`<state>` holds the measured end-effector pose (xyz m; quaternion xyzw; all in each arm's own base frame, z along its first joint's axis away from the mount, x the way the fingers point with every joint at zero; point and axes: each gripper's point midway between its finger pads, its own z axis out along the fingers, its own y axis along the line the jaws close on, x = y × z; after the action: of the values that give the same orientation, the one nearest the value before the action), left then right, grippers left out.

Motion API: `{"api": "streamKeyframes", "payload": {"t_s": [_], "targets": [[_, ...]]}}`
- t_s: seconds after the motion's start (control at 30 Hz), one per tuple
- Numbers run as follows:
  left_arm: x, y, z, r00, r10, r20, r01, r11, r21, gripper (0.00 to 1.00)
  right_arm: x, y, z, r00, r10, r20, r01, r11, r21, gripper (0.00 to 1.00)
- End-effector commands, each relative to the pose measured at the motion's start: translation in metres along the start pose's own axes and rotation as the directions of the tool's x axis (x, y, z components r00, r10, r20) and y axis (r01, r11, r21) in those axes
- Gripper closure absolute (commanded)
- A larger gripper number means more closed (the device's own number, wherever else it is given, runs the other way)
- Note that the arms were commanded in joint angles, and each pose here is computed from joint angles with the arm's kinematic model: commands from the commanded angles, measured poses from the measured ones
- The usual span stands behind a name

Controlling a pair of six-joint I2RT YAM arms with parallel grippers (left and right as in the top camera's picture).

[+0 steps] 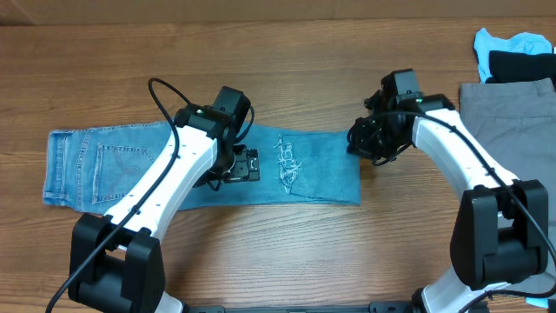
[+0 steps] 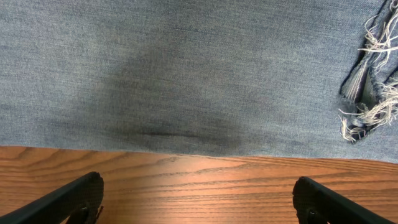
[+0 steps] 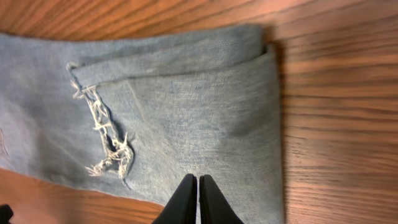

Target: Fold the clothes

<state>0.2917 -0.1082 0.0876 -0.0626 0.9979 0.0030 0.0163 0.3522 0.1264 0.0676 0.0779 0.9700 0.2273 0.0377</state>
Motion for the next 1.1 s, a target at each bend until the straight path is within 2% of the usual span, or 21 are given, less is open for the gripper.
{"api": "streamKeyframes", "payload": {"t_s": [0.0, 0.23, 0.43, 0.6, 0.7, 0.8, 0.87, 1.07], "targets": [[0.004, 0.004, 0.003, 1.0, 0.018, -0.02, -0.018, 1.0, -0.018, 0.0, 0.009, 0.003, 0.014, 0.999, -0.036, -0.02, 0.035, 0.998, -0.05, 0.94], [0.005, 0.005, 0.003, 1.0, 0.017, -0.026, -0.018, 1.0, -0.02, 0.0, 0.001, -0.012, 0.045, 0.998, -0.049, 0.031, 0.051, 0.996, -0.076, 0.91], [0.011, 0.008, 0.003, 0.999, 0.018, -0.05, -0.019, 0.999, -0.033, 0.0, -0.012, -0.046, 0.073, 0.999, -0.016, 0.045, 0.016, 1.0, 0.007, 0.88], [0.012, 0.009, 0.003, 0.998, 0.019, -0.055, -0.021, 0.999, -0.037, 0.0, -0.024, -0.043, 0.048, 0.998, -0.008, 0.056, 0.007, 1.0, 0.014, 0.87], [0.011, 0.009, 0.003, 0.998, 0.021, -0.051, -0.023, 0.999, -0.038, 0.0, -0.026, -0.03, 0.02, 0.998, -0.023, 0.051, 0.022, 1.0, 0.016, 0.83], [0.011, 0.009, 0.003, 0.998, 0.021, -0.051, -0.023, 0.999, -0.038, 0.0, -0.008, -0.009, -0.012, 1.0, -0.01, -0.016, 0.009, 1.0, -0.029, 0.77], [0.01, 0.008, 0.003, 0.999, 0.021, -0.047, -0.022, 0.999, -0.035, 0.0, 0.005, -0.003, -0.016, 0.998, 0.0, -0.065, -0.004, 0.998, -0.063, 0.75], [0.008, 0.007, 0.003, 0.999, 0.021, -0.039, -0.022, 0.999, -0.031, 0.0, 0.042, -0.012, 0.011, 0.986, -0.014, -0.164, 0.003, 0.998, -0.071, 0.74]]}}
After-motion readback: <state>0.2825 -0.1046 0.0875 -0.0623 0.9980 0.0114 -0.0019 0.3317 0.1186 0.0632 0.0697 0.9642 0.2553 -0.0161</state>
